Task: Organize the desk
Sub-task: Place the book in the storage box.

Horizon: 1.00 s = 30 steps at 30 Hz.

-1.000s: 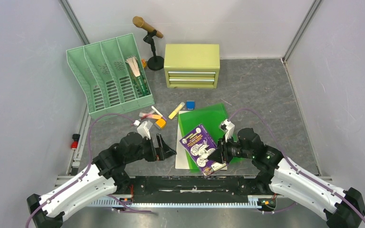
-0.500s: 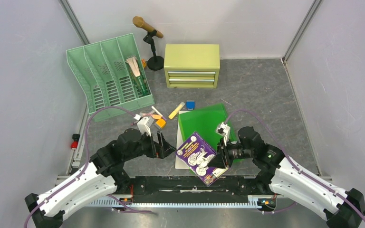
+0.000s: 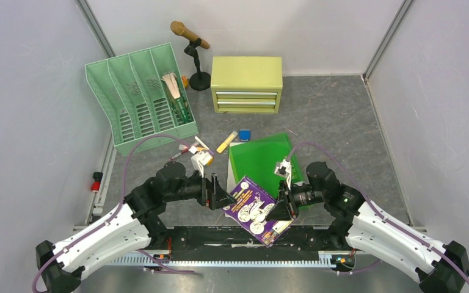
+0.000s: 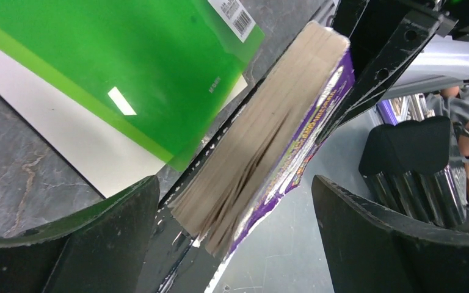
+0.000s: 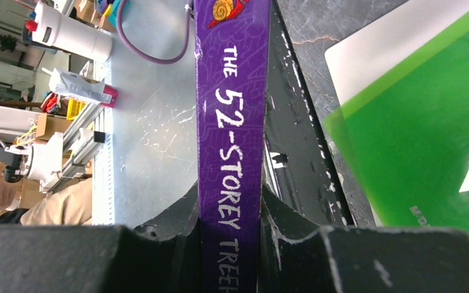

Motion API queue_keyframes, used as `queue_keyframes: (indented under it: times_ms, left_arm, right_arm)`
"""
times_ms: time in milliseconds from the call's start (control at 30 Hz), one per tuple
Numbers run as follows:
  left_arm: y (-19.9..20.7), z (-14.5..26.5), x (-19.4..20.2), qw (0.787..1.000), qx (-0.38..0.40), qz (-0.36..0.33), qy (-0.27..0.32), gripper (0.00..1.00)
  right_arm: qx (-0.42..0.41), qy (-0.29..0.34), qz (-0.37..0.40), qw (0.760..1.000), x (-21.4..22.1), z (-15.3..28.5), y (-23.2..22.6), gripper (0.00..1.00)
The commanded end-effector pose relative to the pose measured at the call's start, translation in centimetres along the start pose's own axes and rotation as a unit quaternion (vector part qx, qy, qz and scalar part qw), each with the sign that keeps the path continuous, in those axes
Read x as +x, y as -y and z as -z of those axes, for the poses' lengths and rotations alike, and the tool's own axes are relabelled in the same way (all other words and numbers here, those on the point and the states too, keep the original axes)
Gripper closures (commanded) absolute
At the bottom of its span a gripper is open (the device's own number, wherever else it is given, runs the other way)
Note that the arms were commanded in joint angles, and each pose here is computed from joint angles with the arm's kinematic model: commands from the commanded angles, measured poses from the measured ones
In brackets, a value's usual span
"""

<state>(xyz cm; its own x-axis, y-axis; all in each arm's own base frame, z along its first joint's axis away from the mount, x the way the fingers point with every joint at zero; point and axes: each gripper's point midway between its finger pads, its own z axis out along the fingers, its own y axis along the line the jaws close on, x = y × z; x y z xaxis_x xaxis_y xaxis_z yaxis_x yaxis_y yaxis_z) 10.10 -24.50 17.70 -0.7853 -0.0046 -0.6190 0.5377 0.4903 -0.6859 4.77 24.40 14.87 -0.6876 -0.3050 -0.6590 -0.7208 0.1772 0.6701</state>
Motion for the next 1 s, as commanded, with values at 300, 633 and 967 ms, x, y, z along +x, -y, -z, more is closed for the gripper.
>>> queue_keyframes:
  times_ms: [300, 633, 967]
  left_arm:
    - [1.3, -0.6, 0.2, 0.999, 0.054, -0.002, 0.004, 0.0]
    - [3.1, -0.3, 0.2, 0.993, 0.118, 0.01, 0.025, 0.0]
    - [4.4, -0.6, 0.8, 0.987, 0.163, 0.005, 0.0, 0.06]
  right_arm:
    - [-0.08, 0.055, 0.061, 0.993, -3.8, 0.8, -4.4, 1.0]
    - [-0.086, 0.065, 0.064, 0.992, -4.5, 0.7, -4.8, 1.0]
    - [-0.089, 0.072, 0.058, 0.992, -4.6, 0.5, -4.6, 1.0]
